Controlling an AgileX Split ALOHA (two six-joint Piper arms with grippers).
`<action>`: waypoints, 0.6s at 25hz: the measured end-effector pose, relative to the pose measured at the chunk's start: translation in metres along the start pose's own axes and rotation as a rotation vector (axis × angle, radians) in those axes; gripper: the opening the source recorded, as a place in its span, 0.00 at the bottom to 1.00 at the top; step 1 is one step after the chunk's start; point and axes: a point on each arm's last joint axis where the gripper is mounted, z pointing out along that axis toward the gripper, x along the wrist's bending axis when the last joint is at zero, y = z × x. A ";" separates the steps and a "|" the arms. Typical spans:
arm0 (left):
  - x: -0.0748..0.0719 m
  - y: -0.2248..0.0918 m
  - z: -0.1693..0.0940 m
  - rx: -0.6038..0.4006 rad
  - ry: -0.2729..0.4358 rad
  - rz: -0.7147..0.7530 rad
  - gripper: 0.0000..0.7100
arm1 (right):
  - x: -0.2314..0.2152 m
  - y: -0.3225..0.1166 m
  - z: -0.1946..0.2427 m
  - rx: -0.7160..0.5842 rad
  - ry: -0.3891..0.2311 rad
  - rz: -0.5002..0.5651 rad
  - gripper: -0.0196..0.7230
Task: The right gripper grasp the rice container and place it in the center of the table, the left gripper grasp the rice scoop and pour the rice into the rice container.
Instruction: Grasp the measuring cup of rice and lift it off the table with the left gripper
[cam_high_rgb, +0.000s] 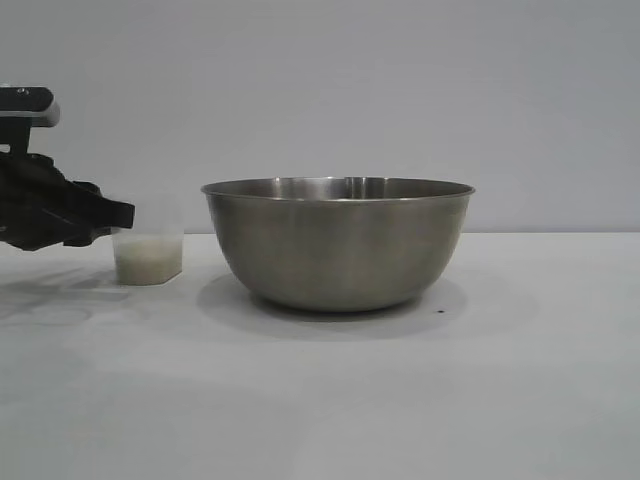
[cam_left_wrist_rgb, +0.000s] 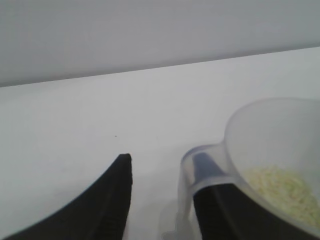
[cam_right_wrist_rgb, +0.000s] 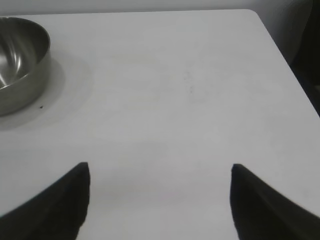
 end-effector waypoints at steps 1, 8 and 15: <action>0.000 0.000 0.000 -0.002 -0.006 0.003 0.10 | 0.000 0.000 0.000 0.000 0.000 0.000 0.72; -0.001 0.001 0.001 -0.004 -0.008 0.006 0.00 | 0.000 0.000 0.000 0.000 0.000 0.000 0.72; -0.003 0.015 0.000 -0.034 -0.034 0.045 0.00 | 0.000 0.000 0.000 0.000 0.000 0.000 0.72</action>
